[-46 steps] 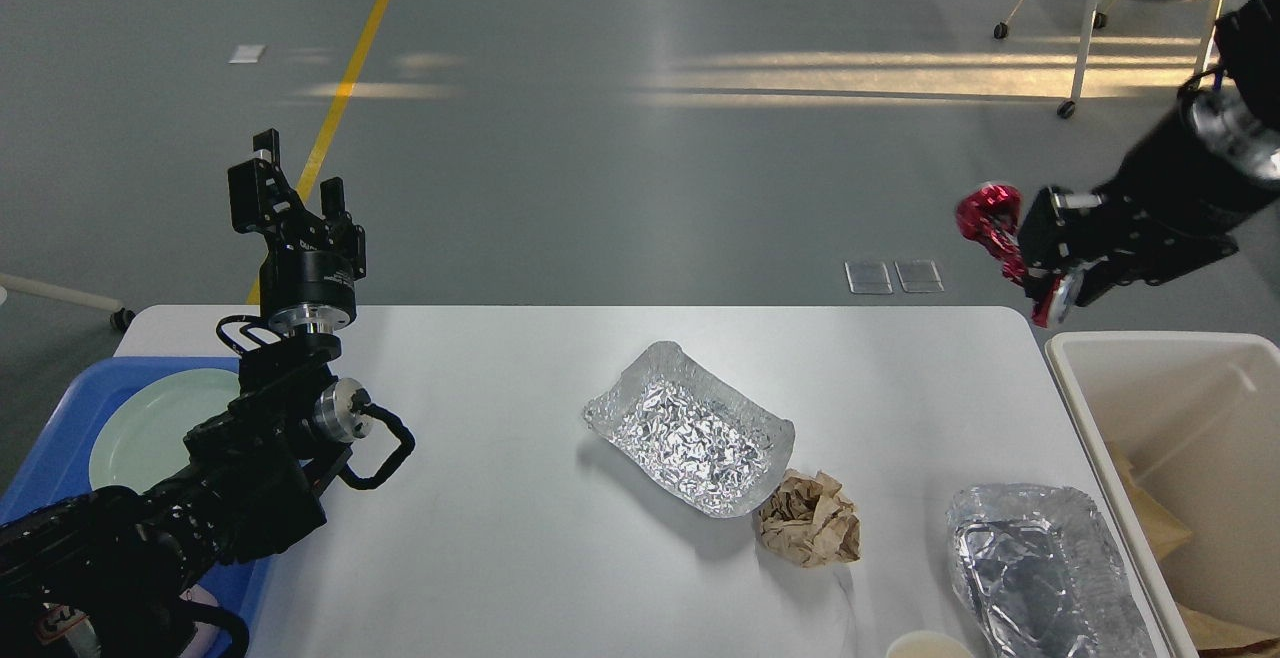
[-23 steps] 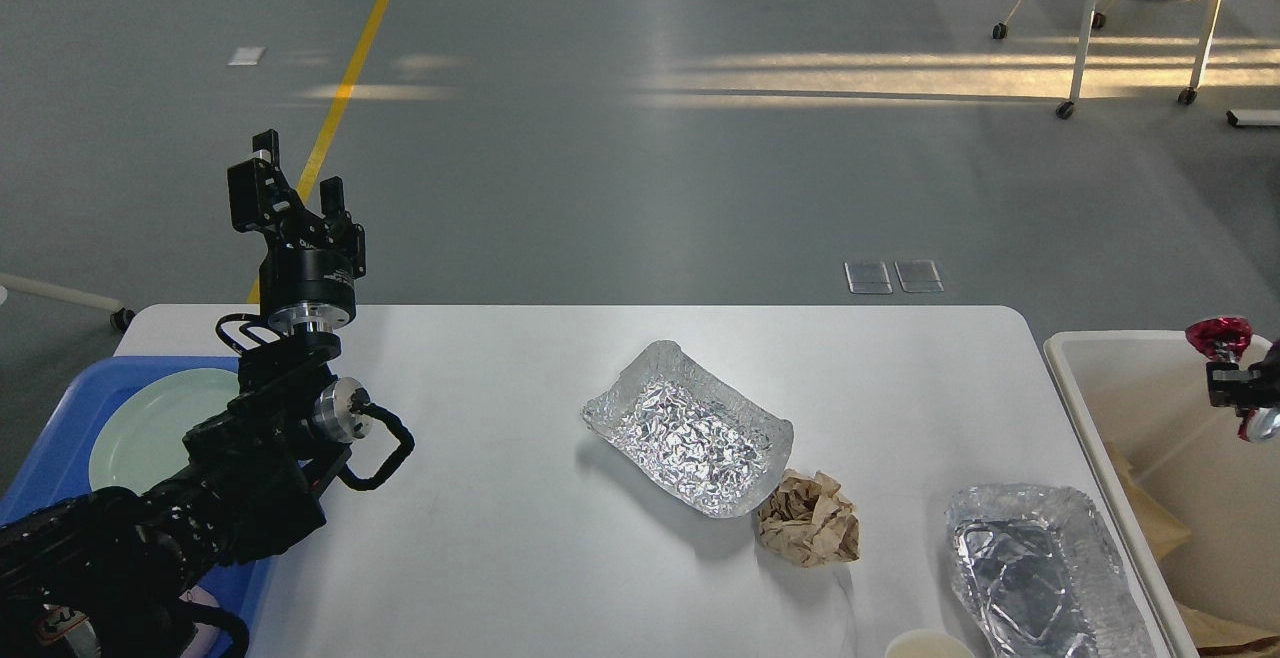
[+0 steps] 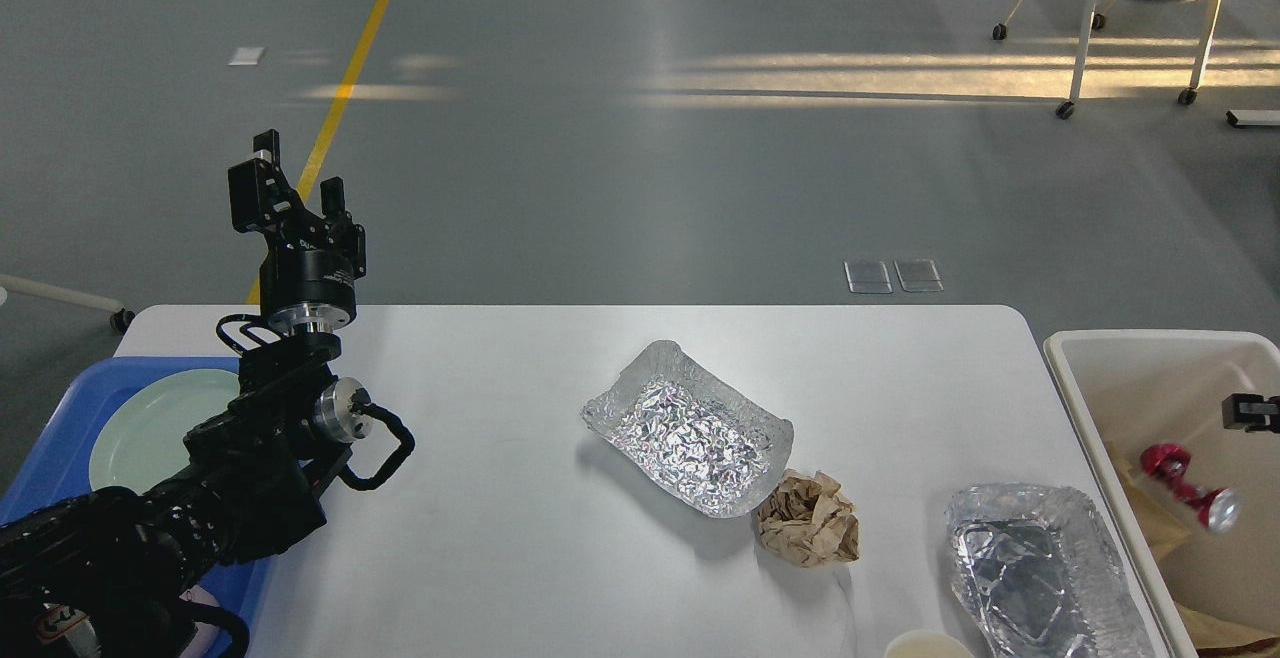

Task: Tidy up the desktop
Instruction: 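Lower the red can into the white bin and release it, then raise the right gripper and swing it back over the table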

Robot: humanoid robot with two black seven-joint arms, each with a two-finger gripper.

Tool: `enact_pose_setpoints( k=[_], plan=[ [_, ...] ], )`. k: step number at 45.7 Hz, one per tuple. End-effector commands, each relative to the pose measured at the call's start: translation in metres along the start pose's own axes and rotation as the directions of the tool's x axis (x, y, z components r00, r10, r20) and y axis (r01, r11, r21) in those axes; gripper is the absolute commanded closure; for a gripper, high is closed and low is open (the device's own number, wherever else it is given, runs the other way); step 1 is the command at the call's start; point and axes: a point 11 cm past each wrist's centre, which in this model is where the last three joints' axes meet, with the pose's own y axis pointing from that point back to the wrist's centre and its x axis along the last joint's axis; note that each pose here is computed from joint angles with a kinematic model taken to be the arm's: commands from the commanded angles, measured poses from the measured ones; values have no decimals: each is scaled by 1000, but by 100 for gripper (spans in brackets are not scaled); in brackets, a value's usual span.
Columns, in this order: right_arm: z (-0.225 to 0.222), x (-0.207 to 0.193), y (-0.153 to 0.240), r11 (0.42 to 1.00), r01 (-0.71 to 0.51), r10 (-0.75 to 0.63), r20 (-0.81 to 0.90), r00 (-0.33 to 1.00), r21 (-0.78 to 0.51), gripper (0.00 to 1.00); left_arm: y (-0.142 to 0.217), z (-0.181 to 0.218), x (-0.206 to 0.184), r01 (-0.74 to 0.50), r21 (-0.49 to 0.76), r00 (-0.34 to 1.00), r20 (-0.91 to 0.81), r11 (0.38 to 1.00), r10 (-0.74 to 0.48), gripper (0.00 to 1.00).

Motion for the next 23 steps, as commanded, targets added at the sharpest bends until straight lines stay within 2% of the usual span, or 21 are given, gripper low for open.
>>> enact_pose_setpoints(
  k=[1,6,11,17,23],
  plan=[
    [-17,2,0,1000,-1,1,-14,1000,29,0,0,0,0,0,0,1000,-1,1000,0,4],
    [-35,11,5,998,-5,6,-20,1000,66,0,0,0,0,0,0,1000,-1,1000,0,4],
    [-61,29,31,987,11,-9,-10,1000,162,0,0,0,0,-1,0,1000,0,1000,1,4],
    [-98,44,87,944,91,-87,-26,996,317,0,0,0,0,-1,0,1000,0,1000,1,4],
    [-136,59,162,865,186,-167,-82,983,466,0,0,0,0,-1,0,1000,0,1000,1,4]
  ],
)
